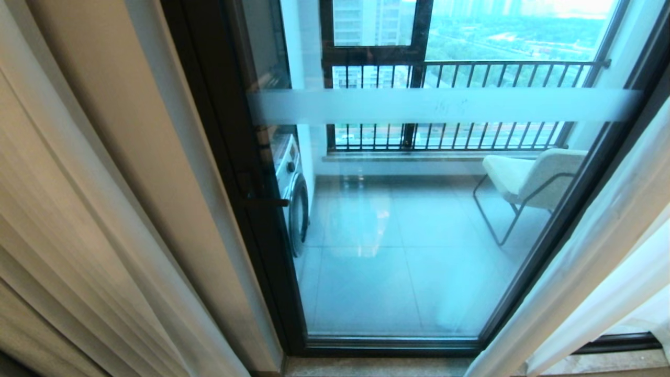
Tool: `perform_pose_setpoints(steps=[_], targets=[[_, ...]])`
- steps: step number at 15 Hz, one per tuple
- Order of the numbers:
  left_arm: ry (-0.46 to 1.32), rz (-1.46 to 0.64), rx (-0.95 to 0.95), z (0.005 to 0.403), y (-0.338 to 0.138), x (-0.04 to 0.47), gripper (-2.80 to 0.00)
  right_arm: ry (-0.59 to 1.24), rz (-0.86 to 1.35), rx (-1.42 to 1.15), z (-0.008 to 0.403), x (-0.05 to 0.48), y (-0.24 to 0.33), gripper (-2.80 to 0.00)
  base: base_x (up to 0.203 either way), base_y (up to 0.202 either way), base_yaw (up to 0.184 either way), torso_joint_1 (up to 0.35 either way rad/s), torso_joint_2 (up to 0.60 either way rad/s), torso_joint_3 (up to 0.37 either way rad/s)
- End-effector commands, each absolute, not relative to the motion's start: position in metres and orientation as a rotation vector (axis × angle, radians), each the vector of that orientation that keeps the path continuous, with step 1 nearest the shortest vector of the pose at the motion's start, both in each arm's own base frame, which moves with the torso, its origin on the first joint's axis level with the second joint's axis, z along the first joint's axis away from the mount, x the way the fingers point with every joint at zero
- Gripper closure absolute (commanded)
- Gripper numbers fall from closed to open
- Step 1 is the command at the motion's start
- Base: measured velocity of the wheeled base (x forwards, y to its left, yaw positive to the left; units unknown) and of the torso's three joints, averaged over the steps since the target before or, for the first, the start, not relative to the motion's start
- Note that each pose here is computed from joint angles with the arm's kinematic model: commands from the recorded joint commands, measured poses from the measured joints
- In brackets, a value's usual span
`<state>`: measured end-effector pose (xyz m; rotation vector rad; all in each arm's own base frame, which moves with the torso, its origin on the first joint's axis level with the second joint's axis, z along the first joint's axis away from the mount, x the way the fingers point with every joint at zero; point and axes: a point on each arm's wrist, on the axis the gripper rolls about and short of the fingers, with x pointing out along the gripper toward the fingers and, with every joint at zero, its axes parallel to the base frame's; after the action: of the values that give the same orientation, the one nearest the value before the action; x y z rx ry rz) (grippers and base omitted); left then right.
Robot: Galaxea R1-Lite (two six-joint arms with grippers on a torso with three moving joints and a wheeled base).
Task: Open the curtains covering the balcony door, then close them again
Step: Pull the inner curtains open on both sides
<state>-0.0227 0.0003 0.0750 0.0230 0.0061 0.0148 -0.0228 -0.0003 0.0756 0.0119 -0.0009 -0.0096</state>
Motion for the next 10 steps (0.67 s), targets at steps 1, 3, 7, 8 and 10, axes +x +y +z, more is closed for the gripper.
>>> perform_pose_setpoints(steps=[1, 3, 7, 8, 10], targets=[[0.005, 0.015, 0.023, 0.0750, 0.0003, -0.0228, 0.00, -0.002, -0.009, 0.012, 0.0756, -0.0228, -0.0003, 0.00, 0.000, 0.000, 0.000, 0.000, 0.00, 0.000], [0.005, 0.014, 0.022, 0.0750, 0.0004, -0.0228, 0.00, -0.002, -0.009, 0.012, 0.0756, -0.0228, -0.0003, 0.00, 0.000, 0.000, 0.000, 0.000, 0.00, 0.000], [0.005, 0.017, 0.020, 0.0750, 0.0004, -0.0228, 0.00, -0.002, -0.009, 0.012, 0.0756, -0.0228, -0.0003, 0.00, 0.000, 0.000, 0.000, 0.000, 0.00, 0.000], [0.005, 0.017, 0.018, 0.0750, 0.0004, -0.0228, 0.00, -0.002, -0.009, 0.012, 0.0756, -0.0228, -0.0003, 0.00, 0.000, 0.000, 0.000, 0.000, 0.00, 0.000], [0.005, 0.017, 0.018, 0.0750, 0.0004, -0.0228, 0.00, -0.002, -0.009, 0.012, 0.0756, -0.0228, -0.0003, 0.00, 0.000, 0.000, 0.000, 0.000, 0.00, 0.000]])
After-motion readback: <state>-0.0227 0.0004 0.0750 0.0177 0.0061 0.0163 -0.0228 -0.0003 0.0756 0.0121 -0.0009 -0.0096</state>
